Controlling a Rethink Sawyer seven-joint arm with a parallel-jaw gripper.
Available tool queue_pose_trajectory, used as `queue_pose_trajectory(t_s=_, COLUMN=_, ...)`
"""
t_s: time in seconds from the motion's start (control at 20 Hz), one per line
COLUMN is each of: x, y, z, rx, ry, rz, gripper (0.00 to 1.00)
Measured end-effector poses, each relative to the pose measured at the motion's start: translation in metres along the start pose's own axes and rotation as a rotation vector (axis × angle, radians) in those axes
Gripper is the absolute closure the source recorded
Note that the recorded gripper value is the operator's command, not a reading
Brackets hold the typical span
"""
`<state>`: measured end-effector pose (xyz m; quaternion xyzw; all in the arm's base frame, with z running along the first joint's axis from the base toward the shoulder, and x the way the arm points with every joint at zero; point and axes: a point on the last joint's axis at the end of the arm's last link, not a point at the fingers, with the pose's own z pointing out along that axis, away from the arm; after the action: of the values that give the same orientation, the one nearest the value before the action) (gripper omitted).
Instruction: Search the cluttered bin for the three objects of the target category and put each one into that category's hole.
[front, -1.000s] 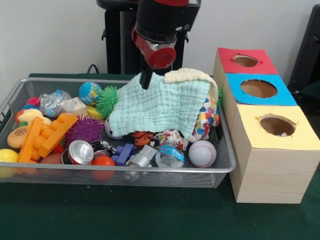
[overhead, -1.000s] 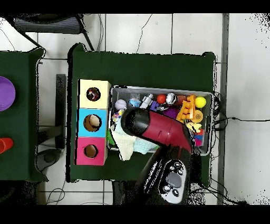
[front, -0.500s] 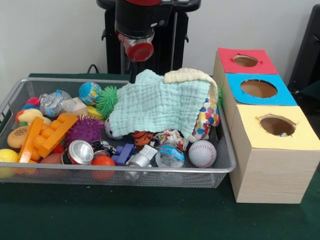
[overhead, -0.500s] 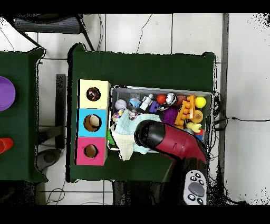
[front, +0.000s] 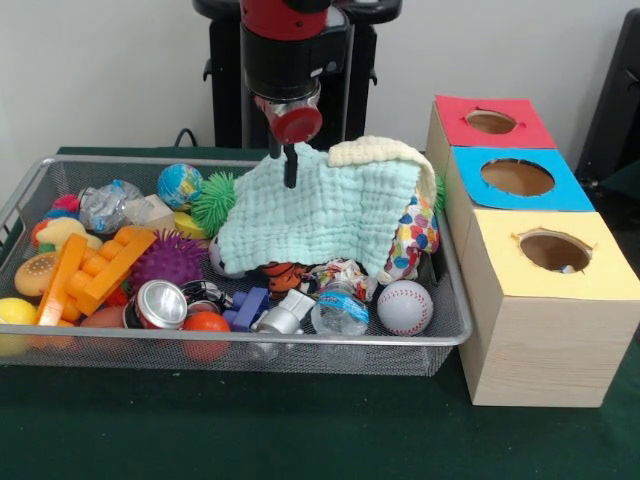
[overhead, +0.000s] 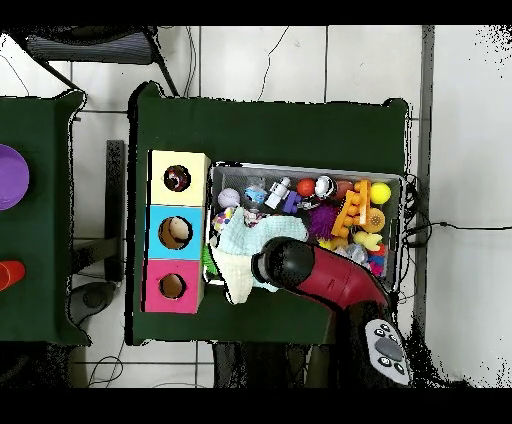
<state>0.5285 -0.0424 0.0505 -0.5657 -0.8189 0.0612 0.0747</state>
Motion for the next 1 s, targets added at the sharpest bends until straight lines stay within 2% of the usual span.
queue_pose_trajectory(t_s=0.1, x=0.009, y=0.003, z=0.009, rx=-0.032, ry=0.014, rz=-0.007, gripper=0.0)
queue_pose_trajectory(t_s=0.45, x=0.031, y=0.011, z=0.028, rx=-0.094, ry=0.015, rz=-0.032, gripper=0.0)
queue_pose_trajectory(t_s=0.8, x=0.049, y=0.018, z=0.03, rx=-0.111, ry=-0.001, rz=-0.071, gripper=0.0)
queue_pose_trajectory(t_s=0.85, x=0.055, y=0.019, z=0.029, rx=-0.113, ry=-0.012, rz=-0.094, gripper=1.0)
queue_pose_trajectory(t_s=1.0, x=0.059, y=0.019, z=0.029, rx=-0.112, ry=-0.017, rz=-0.108, gripper=1.0)
